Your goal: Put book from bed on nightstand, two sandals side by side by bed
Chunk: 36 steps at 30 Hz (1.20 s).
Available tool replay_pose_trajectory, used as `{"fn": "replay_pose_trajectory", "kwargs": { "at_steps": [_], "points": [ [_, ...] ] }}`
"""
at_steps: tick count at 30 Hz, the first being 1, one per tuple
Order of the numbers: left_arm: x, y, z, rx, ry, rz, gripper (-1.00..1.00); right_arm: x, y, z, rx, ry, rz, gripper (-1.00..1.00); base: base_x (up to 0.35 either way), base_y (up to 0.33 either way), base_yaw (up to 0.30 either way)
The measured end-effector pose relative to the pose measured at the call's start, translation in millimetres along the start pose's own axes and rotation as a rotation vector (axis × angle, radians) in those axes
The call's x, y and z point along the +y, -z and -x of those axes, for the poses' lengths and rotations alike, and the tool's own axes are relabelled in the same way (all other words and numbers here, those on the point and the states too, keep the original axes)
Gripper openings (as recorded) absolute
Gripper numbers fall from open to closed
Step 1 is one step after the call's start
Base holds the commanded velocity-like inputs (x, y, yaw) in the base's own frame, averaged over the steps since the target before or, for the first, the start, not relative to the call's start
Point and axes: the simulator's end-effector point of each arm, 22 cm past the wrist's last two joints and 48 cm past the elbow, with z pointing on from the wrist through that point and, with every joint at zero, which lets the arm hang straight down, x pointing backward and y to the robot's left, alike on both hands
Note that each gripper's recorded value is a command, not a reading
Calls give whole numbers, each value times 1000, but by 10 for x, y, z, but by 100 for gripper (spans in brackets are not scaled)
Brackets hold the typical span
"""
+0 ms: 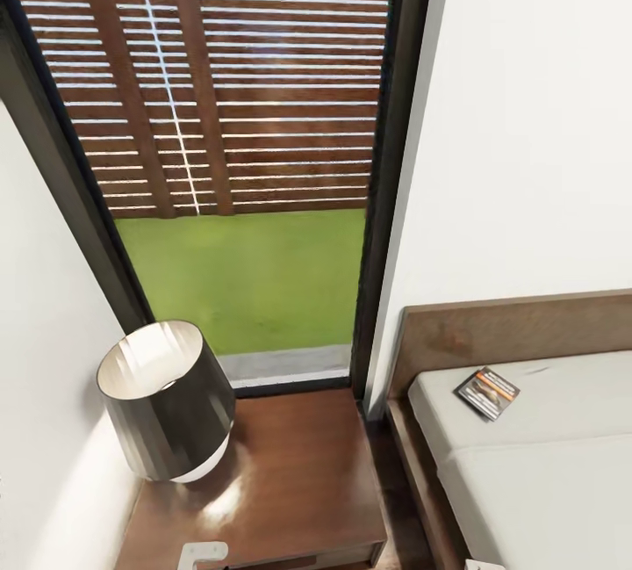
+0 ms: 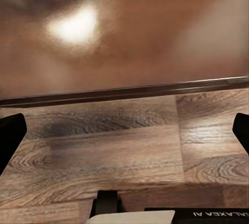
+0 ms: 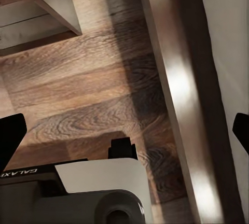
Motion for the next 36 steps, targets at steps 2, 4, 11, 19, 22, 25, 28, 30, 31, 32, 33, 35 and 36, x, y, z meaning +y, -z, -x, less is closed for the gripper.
{"fn": "replay_pose_trajectory", "kwargs": {
  "at_steps": [2, 4, 11, 19, 22, 25, 28, 30, 31, 32, 33, 35, 36],
  "points": [
    [-1, 24, 8, 0, 0, 0, 100, -1, 25, 3, 0, 0, 0, 100, 0, 0, 0],
    [-1, 47, 16, 0, 0, 0, 100, -2, 49, 6, 0, 0, 0, 100, 0, 0, 0],
    [-3, 127, 41, 0, 0, 0, 100, -6, 133, 14, 0, 0, 0, 100, 0, 0, 0],
    [-6, 216, 66, 1, 0, 0, 100, -10, 225, 19, 1, 0, 0, 100, 0, 0, 0],
    [-6, 248, 74, 1, 0, 0, 100, -12, 258, 21, 1, 0, 0, 100, 0, 0, 0],
    [-7, 280, 82, 1, 0, 0, 100, -14, 291, 22, 1, 0, 0, 100, 0, 0, 0],
    [-8, 311, 89, 1, 0, 0, 100, -16, 323, 22, 1, 0, 0, 100, 0, 0, 0],
    [-8, 332, 93, 1, 0, 0, 100, -17, 344, 22, 1, 0, 0, 100, 0, 0, 0],
    [-9, 342, 96, 1, 0, 0, 100, -18, 355, 22, 1, 0, 0, 100, 0, 0, 0],
    [-9, 353, 98, 1, 0, 0, 100, -18, 365, 22, 1, 0, 0, 100, 0, 0, 0],
    [-9, 363, 100, 1, 0, 0, 100, -19, 376, 22, 1, 0, 0, 100, 0, 0, 0],
    [-10, 383, 103, 1, 0, 0, 100, -20, 396, 21, 1, 0, 0, 100, 0, 0, 0],
    [-10, 393, 105, 1, 0, 0, 100, -21, 406, 20, 2, 0, 0, 100, 0, 0, 0]
  ]
}}
